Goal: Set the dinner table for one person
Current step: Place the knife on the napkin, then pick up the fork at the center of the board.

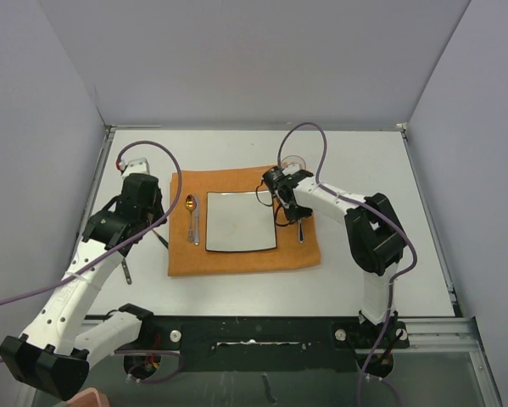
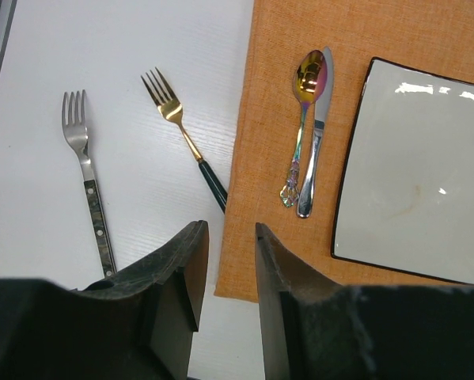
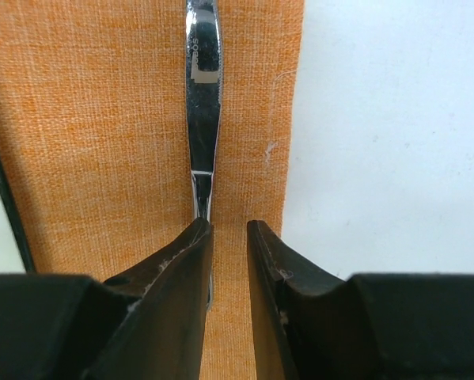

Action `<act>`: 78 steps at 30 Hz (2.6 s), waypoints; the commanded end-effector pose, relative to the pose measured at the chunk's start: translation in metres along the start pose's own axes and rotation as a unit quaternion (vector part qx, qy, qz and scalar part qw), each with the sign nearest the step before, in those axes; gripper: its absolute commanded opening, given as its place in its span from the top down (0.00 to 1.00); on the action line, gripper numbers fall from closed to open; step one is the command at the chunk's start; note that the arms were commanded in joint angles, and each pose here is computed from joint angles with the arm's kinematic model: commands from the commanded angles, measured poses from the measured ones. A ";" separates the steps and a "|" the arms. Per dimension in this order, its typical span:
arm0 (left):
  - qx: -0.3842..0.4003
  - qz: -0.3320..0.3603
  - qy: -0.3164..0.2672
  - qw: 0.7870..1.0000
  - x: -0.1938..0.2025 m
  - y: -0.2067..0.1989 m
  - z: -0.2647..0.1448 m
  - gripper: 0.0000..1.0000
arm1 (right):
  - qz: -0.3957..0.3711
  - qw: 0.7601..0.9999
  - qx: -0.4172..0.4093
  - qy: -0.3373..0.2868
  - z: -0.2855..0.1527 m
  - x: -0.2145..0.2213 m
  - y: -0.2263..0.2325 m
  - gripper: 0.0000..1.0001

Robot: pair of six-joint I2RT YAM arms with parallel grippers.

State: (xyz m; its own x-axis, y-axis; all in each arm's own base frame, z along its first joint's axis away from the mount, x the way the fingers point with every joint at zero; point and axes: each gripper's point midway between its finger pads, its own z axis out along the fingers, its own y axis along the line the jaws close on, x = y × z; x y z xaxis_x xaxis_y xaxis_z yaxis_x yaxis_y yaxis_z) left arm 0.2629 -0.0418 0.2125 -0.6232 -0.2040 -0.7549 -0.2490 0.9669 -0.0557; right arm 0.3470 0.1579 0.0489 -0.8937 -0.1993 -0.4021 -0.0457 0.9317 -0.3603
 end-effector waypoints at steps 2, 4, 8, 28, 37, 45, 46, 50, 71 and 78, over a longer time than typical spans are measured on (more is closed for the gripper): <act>-0.054 -0.044 -0.003 0.998 0.005 0.018 0.010 0.71 | 0.046 0.994 -0.031 -0.093 -0.068 -0.050 -0.014 0.74; -0.073 -0.071 0.021 0.995 0.018 0.023 0.017 0.71 | 0.048 0.989 -0.053 -0.126 -0.092 -0.062 -0.014 0.74; -0.083 -0.141 0.090 0.982 0.057 0.021 0.039 0.74 | 0.057 0.974 -0.096 -0.197 -0.141 -0.087 -0.023 0.73; -0.156 -0.307 0.146 0.927 0.081 0.023 0.137 0.69 | 0.041 0.958 -0.141 -0.246 -0.193 -0.078 -0.040 0.71; -0.166 -0.297 0.138 0.930 0.074 0.026 0.161 0.69 | 0.029 0.959 -0.137 -0.247 -0.192 -0.075 -0.043 0.71; -0.179 -0.288 0.142 0.930 0.074 0.032 0.167 0.69 | 0.021 0.961 -0.126 -0.243 -0.186 -0.078 -0.044 0.71; -0.182 -0.286 0.143 0.930 0.076 0.034 0.167 0.69 | 0.021 0.962 -0.126 -0.243 -0.186 -0.079 -0.044 0.71; -0.191 -0.277 0.157 0.928 0.086 0.038 0.169 0.68 | 0.022 0.961 -0.127 -0.243 -0.184 -0.081 -0.042 0.71; -0.181 -0.251 0.220 0.925 0.119 0.036 0.183 1.00 | 0.026 0.960 -0.115 -0.254 -0.186 -0.089 -0.051 0.71; -0.180 -0.216 0.168 0.945 0.080 0.045 0.170 1.00 | 0.026 0.961 -0.115 -0.251 -0.183 -0.089 -0.050 0.71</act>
State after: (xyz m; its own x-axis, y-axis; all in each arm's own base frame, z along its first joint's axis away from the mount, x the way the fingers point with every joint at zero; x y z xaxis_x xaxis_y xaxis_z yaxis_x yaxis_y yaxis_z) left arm 0.3119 -0.0017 0.0125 -0.5945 -0.7135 -0.3707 -0.7592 0.6500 -0.0336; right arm 0.3367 0.1855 0.2351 -0.6220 -0.2524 -0.7412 -0.1873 0.9671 -0.1722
